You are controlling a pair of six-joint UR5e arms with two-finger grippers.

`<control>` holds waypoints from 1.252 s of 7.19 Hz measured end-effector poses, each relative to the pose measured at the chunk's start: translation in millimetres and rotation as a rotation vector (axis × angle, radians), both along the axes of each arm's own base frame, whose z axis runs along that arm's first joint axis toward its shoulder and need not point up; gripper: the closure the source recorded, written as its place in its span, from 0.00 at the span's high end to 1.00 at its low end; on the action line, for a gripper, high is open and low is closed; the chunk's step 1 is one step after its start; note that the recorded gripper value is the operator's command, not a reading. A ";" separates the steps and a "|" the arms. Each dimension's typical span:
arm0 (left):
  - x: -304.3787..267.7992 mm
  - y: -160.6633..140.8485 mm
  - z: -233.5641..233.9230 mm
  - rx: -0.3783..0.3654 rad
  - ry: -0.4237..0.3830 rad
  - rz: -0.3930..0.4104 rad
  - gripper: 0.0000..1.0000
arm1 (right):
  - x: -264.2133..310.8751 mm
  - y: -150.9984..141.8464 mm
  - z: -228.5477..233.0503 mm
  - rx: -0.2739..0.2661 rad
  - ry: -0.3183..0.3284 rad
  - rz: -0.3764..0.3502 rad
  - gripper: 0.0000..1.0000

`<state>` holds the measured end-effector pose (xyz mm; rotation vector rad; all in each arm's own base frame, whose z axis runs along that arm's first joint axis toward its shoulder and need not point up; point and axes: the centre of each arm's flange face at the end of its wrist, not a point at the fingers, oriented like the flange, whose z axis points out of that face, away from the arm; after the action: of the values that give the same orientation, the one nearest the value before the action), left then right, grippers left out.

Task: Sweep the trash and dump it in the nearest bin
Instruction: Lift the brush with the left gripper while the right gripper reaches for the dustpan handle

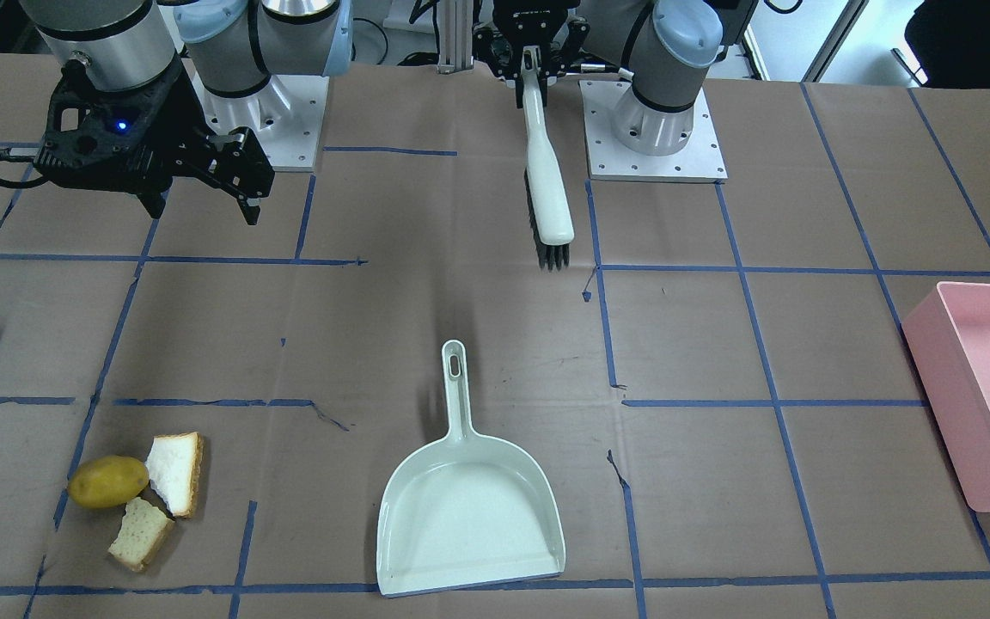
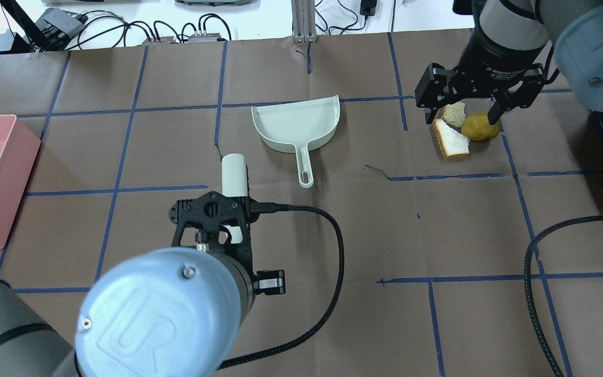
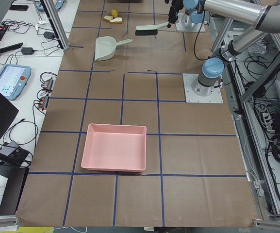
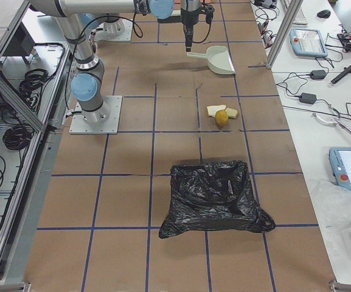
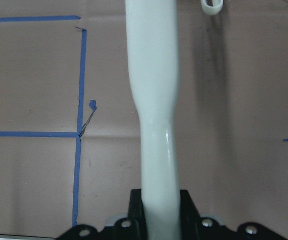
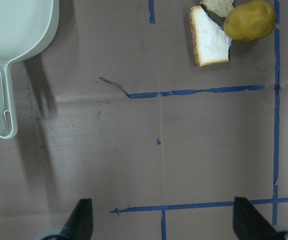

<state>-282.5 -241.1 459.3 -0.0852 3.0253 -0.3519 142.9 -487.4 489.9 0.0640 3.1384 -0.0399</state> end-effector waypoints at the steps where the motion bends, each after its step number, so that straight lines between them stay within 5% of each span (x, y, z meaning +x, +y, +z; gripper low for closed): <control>1: 22.3 -26.3 10.1 0.040 0.001 -0.003 0.00 | 4.0 -4.5 -4.8 -0.001 -0.001 0.036 1.00; 4: 94.7 -82.7 11.0 0.149 -0.015 0.092 0.00 | 39.3 -17.6 -23.2 -0.027 0.002 0.126 1.00; 7: 103.1 -92.3 16.5 0.161 -0.015 0.106 0.00 | 95.6 -36.6 -51.5 -0.064 0.003 0.196 1.00; 9: 105.7 -94.9 18.5 0.159 -0.008 0.045 0.00 | 142.3 -59.8 -73.0 -0.050 -0.001 0.193 1.00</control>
<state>-176.8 -336.0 477.8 -0.1397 3.0248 -0.1076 285.1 -547.2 416.9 -0.2384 3.1235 -0.1179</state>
